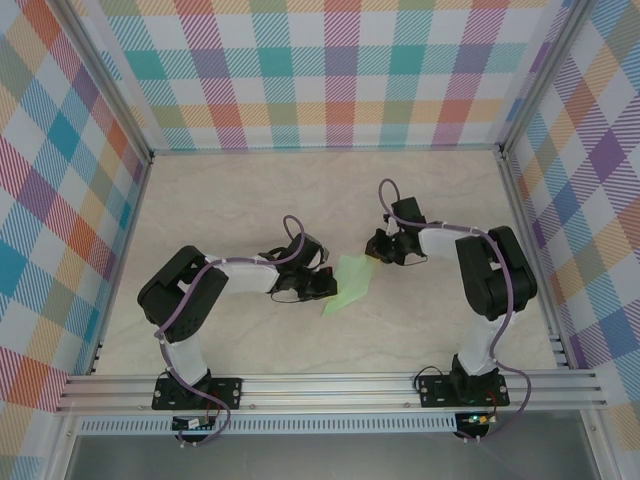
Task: Fold a paper plane with a square sheet of paper (pick it up from the middle)
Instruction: Fourth fold the wing at the center of the table.
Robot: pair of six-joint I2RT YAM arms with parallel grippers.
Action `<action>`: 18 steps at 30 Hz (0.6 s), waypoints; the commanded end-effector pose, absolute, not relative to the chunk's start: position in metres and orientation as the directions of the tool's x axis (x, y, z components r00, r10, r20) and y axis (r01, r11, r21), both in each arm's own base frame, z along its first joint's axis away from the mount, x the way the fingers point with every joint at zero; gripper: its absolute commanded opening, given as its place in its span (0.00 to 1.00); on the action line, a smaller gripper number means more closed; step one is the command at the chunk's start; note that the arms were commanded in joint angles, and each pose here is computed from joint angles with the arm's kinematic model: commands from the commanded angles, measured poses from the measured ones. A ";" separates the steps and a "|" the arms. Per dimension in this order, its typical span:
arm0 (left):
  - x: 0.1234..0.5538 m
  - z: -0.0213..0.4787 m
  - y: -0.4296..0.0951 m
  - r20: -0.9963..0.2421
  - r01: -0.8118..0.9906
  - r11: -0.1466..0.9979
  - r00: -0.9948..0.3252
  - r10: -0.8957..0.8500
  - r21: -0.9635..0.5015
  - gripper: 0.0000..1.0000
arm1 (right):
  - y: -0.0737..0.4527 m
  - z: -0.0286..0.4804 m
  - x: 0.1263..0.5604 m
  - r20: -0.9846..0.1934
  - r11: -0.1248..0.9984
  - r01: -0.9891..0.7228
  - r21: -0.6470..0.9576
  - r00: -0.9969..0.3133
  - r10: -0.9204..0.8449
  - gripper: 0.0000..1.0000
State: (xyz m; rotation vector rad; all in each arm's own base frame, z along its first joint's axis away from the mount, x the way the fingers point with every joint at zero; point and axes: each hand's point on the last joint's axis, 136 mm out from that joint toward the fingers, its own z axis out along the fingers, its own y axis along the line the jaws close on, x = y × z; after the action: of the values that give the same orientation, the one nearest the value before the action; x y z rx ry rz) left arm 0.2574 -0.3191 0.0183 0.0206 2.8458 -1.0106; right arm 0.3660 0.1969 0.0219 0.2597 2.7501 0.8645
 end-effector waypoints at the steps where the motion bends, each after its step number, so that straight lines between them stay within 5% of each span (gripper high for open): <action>1: 0.227 -0.024 -0.288 0.002 -0.008 0.874 -1.000 -0.009 -0.487 0.00 | 0.187 0.038 0.383 -0.251 0.833 0.071 0.548 -0.936 0.245 0.14; 7: 0.231 -0.024 -0.289 -0.009 -0.011 0.872 -1.000 -0.018 -0.489 0.00 | 0.204 0.075 0.356 -0.266 0.755 0.015 0.655 -0.932 0.248 0.15; 18: 0.237 -0.020 -0.293 -0.027 -0.008 0.868 -0.999 -0.024 -0.497 0.00 | 0.258 0.047 0.287 -0.124 0.720 0.023 0.693 -0.981 0.151 0.14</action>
State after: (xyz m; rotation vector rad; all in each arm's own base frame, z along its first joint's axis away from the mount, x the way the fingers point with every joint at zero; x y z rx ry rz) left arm 0.2583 -0.3199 0.0187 0.0199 2.8458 -1.0102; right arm 0.2904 0.2501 0.0533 0.1113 2.7430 1.0598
